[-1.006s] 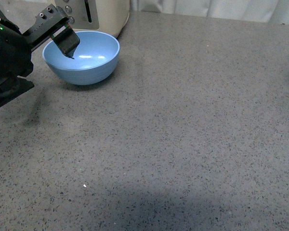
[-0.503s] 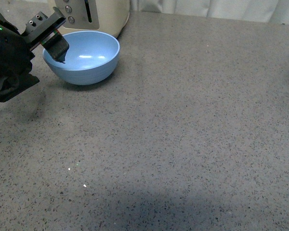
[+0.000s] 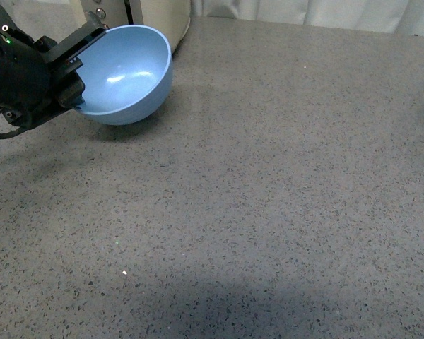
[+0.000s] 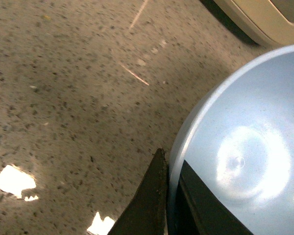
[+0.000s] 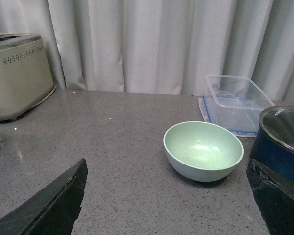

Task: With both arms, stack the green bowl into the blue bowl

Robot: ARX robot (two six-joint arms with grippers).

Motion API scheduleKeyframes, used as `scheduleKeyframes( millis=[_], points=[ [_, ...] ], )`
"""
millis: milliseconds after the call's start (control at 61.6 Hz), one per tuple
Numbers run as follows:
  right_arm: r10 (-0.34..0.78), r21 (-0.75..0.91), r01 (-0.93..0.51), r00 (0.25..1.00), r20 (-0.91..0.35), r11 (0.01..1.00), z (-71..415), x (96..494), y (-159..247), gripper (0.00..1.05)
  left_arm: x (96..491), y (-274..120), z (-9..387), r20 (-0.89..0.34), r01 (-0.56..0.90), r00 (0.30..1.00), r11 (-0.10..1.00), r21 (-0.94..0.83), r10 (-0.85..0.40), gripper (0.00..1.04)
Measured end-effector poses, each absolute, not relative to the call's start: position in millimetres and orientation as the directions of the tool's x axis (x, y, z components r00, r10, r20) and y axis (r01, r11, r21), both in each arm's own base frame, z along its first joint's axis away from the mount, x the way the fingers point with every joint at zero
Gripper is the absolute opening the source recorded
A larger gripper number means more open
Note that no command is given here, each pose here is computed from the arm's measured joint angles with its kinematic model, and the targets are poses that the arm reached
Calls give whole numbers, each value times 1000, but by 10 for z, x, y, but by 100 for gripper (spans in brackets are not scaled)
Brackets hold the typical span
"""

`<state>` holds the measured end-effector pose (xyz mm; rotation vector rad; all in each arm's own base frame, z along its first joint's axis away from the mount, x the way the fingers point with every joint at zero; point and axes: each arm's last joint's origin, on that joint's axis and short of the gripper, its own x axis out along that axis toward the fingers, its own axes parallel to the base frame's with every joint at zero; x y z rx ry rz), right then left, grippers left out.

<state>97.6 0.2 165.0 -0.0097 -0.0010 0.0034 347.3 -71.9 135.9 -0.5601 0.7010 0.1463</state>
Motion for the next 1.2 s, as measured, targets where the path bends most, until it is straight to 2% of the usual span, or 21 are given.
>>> scheduleKeyframes(
  millis=[130, 373, 763, 1022, 1201],
  points=[
    [4, -10, -4, 1000, 1, 1000, 1650, 976, 3, 95, 3388, -1169, 1476, -637, -157, 754, 899, -409, -158, 4],
    [3, -10, -3, 1000, 1, 1000, 1650, 976, 2, 95, 3103, -2031, 1539, -632, 62, 701, 910, -410, -332, 4],
    [3, -10, -3, 1000, 1, 1000, 1650, 976, 2, 95, 3061, -2103, 1375, -679, 47, 669, 928, -369, -304, 5],
    [3, -10, -3, 1000, 1, 1000, 1650, 976, 2, 95, 3120, -2004, 1432, -668, 29, 675, 917, -398, -311, 42],
    [3, -10, -3, 1000, 1, 1000, 1650, 976, 2, 95, 3146, -1762, 1667, -617, -17, 732, 898, -439, -288, 71]
  ],
)
